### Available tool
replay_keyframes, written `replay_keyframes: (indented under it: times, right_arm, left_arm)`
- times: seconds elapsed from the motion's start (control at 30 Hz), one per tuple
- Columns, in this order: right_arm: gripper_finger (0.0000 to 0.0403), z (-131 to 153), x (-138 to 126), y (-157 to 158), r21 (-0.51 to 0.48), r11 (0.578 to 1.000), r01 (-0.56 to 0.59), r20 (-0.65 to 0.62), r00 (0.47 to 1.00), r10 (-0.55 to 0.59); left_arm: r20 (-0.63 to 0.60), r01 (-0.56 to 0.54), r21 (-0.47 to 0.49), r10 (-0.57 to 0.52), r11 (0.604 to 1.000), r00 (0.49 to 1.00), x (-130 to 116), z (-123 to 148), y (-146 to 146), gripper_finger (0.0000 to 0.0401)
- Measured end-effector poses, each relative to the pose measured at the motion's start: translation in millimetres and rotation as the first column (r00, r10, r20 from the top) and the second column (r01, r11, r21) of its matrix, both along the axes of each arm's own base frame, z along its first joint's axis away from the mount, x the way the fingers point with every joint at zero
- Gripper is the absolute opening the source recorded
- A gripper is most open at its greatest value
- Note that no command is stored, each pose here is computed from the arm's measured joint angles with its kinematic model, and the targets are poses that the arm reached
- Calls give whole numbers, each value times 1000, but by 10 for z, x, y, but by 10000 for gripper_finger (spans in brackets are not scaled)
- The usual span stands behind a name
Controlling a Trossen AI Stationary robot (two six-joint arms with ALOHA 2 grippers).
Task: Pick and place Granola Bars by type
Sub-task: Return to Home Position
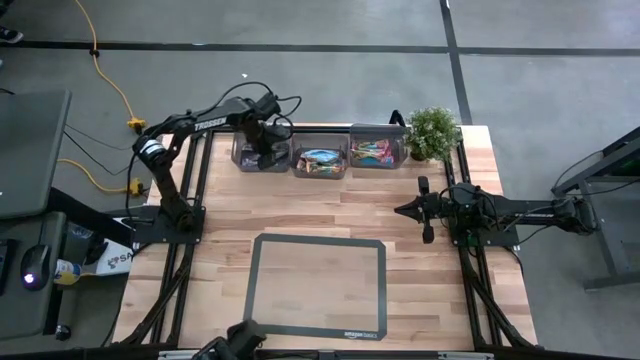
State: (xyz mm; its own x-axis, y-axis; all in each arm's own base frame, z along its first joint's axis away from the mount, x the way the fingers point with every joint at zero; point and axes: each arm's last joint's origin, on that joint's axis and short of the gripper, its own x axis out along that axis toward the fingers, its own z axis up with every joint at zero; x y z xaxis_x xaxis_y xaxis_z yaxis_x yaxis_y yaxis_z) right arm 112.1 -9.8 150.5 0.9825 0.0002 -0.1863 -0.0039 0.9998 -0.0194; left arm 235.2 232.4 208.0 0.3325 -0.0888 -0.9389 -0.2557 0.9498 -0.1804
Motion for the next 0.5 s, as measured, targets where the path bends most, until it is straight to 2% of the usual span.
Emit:
replay_keyframes:
  times: [0.13,0.33,0.5]
  right_arm:
    - [0,1,0,0,0,1000,0,0,1000,0]
    - [0,0,0,0,0,1000,0,0,1000,0]
    - [0,0,0,0,0,1000,0,0,1000,0]
  left_arm:
    - [28,-7,126,4,992,1000,-36,251,-60,186]
    - [184,-99,264,51,960,982,-185,753,-188,182]
    - [325,-123,292,23,948,946,-358,1129,-396,128]
